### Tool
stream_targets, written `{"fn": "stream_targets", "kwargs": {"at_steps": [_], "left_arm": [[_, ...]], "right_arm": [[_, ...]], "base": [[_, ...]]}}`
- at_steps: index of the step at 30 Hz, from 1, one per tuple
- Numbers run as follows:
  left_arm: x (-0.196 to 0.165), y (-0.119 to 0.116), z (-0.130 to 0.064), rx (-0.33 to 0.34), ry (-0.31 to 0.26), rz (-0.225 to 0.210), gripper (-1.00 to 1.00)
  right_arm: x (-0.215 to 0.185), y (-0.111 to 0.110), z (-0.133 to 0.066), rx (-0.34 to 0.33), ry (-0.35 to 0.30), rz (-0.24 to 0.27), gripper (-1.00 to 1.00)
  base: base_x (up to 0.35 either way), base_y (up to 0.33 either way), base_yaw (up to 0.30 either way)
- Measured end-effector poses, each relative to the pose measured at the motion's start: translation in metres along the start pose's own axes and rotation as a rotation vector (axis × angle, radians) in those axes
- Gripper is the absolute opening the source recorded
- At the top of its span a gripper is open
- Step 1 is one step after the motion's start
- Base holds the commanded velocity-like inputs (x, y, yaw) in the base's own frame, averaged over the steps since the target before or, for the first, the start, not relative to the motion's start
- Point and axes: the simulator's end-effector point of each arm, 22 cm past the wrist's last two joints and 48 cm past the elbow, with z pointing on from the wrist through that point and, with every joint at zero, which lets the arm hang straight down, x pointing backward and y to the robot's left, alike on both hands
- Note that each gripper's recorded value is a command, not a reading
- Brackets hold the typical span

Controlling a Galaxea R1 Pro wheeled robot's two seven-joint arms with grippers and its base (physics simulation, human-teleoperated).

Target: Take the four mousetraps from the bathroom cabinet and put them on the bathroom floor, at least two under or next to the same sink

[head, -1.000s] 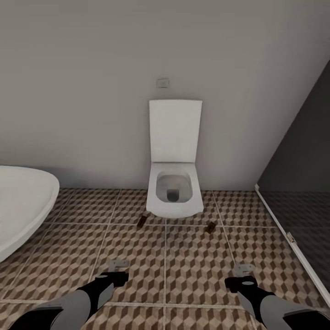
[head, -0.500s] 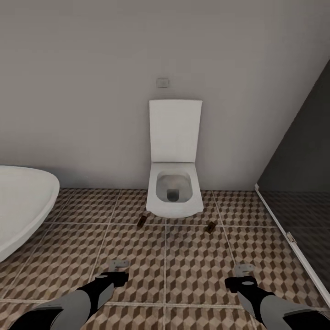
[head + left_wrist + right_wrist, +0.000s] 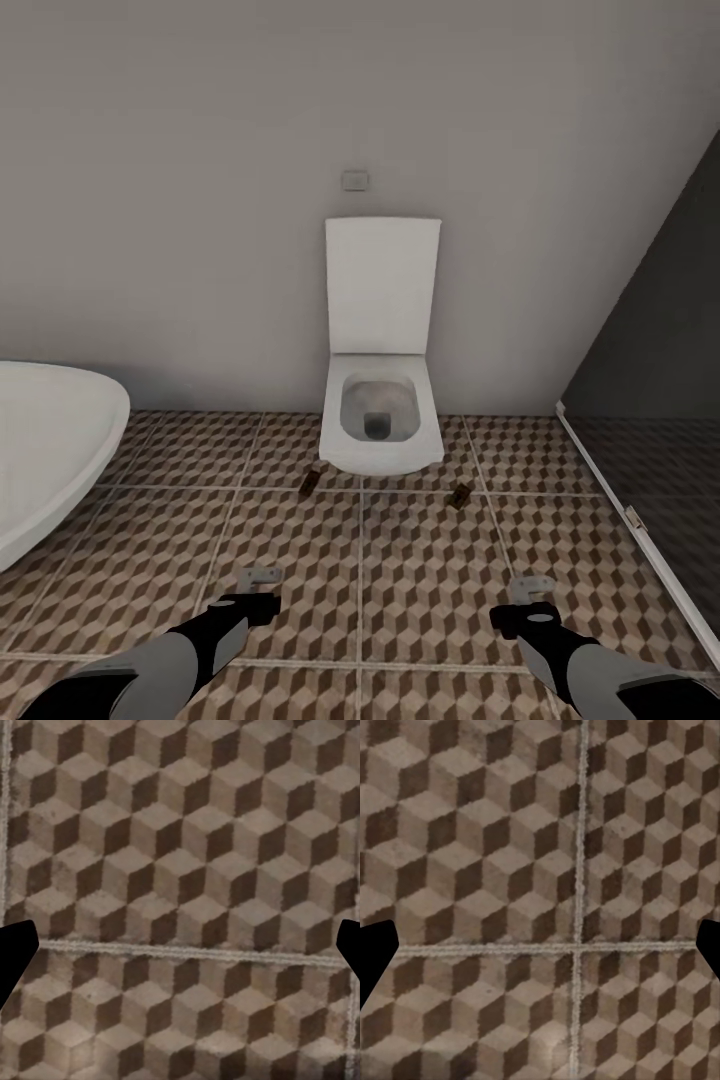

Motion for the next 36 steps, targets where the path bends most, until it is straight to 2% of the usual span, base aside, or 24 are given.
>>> {"fn": "stream_targets", "kwargs": {"at_steps": [25,36], "left_arm": [[0.000,-0.001,0.000,0.002,-0.001,-0.001,1.00],[-0.013,0.000,-0.019,0.000,0.001,-0.002,1.00]], "right_arm": [[-0.001,-0.005,0.000,0.007,-0.002,0.001,1.00],[-0.014,-0.010,-0.018,0.006,-0.002,0.001,1.00]], "base": [[0.000,0.000,0.000],[0.000,0.000,0.000]]}}
